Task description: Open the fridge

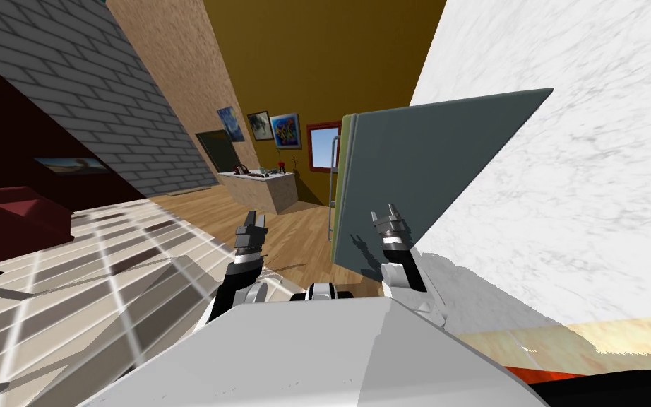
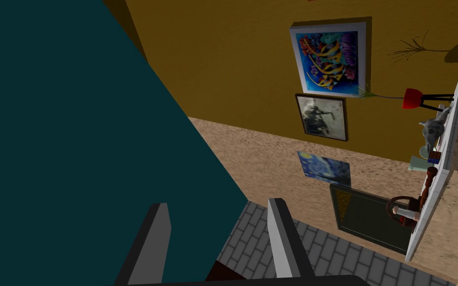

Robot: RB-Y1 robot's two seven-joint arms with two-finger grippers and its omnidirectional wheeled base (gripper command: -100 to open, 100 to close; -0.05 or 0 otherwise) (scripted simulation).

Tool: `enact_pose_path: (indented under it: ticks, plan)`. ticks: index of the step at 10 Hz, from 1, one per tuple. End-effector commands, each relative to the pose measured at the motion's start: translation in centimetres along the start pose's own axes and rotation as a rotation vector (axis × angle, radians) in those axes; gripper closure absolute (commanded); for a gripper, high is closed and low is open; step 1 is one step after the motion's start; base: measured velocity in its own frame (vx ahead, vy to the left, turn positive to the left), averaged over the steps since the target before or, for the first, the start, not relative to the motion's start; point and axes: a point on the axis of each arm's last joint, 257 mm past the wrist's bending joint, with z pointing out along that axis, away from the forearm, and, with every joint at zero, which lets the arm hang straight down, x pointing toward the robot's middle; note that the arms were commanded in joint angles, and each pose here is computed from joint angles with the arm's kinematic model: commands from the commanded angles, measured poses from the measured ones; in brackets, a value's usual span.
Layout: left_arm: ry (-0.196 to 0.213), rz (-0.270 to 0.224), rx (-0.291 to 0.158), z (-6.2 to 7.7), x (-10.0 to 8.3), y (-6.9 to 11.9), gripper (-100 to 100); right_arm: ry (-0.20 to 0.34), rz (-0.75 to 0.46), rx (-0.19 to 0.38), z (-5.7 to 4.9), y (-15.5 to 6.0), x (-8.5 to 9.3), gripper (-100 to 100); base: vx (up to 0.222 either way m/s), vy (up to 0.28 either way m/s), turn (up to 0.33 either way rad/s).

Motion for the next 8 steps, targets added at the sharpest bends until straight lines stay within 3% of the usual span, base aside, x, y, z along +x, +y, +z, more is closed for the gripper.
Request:
enact_pose_path:
  ticks: [1,2,4,7,8]
  plan:
    - [0.000,0.000,0.000,0.0,0.0,0.0,0,-0.019,0.091,0.000,0.7,-0.3,-1.2,-100,-0.011,0.051,0.053]
    - [0.000,0.000,0.000,0.0,0.0,0.0,0,-0.038,0.133,-0.001,1.3,-0.5,-2.3,-100,-0.007,0.061,0.098]
    - [0.000,0.000,0.000,0.0,0.0,0.0,0,-0.038,0.166,-0.002,1.3,-0.5,-2.3,-100,-0.003,0.045,0.029]
    - [0.000,0.000,0.000,0.0,0.0,0.0,0,-0.079,0.289,-0.011,2.6,-0.9,-4.6,-100,-0.001,0.056,0.097]
    - [0.000,0.000,0.000,0.0,0.0,0.0,0,-0.079,0.316,-0.012,2.6,-0.9,-4.6,-100,0.001,0.059,0.051]
